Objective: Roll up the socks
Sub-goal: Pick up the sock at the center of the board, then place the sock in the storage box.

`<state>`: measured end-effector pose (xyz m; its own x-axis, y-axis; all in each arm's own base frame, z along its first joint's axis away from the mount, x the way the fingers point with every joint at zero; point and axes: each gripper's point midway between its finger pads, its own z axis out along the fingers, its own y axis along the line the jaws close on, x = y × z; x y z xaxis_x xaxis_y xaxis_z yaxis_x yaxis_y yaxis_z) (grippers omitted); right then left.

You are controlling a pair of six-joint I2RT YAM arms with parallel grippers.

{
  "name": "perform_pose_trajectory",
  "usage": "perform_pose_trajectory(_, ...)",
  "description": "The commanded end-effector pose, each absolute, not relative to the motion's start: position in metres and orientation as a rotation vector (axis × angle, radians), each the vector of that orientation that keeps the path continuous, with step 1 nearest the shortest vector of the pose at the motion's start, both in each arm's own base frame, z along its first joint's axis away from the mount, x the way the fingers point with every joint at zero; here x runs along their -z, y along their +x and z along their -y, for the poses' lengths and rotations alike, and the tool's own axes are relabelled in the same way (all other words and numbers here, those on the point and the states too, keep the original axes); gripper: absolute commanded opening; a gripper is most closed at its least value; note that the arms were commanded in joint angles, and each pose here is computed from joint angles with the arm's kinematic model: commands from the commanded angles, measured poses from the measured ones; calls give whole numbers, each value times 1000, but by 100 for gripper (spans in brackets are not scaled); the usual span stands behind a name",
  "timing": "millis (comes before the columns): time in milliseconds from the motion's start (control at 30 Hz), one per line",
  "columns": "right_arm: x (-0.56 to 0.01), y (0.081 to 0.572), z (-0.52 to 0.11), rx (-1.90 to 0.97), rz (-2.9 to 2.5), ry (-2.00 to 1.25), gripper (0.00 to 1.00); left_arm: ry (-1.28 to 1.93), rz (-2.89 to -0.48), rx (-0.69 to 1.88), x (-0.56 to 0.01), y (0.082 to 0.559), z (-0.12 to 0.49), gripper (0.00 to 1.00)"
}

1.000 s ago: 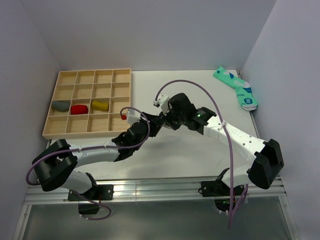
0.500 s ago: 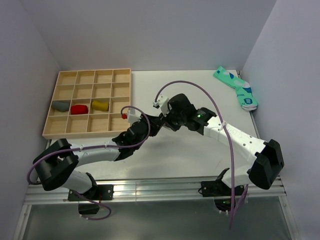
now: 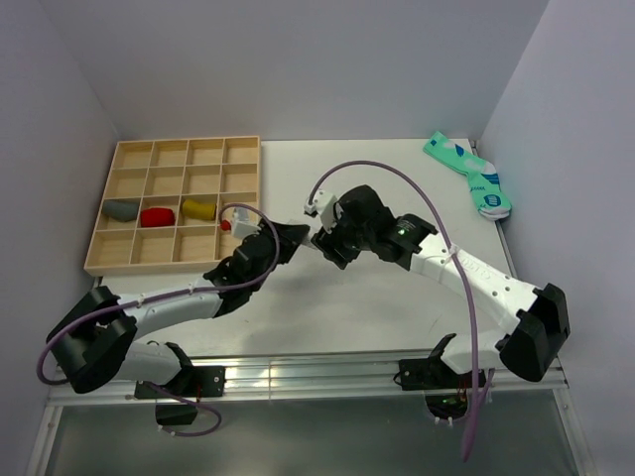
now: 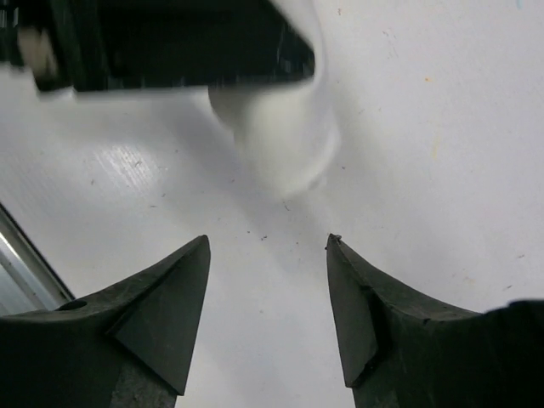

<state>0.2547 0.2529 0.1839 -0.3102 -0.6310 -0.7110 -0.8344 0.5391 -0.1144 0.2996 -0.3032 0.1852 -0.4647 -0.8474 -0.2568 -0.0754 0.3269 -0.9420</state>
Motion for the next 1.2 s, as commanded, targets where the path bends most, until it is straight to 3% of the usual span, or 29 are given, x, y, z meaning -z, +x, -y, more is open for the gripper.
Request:
perform_pose_trajectory(0, -224, 246, -252, -407, -1955, -1171, 65, -806, -1726, 1167, -201, 307, 276, 0)
perform_pose_trajectory(300, -217, 260, -213, -319, -1993, -1116, 67, -787, -1695, 1010, -215, 348, 196, 0)
perform_pose_trajectory(533, -202, 285, -174, -242, -2035, -1013, 67, -851, -1735, 971, -194, 416, 124, 0)
perform_pose_trajectory(833, -200, 287, -156, -228, -2045, -980, 68, -926, -1870, 947, -134, 476, 110, 0)
perform_pose_trajectory(1167, -193, 287, -153, -247, -2064, -983, 68, -1052, -2060, 835, -66, 490, 108, 0)
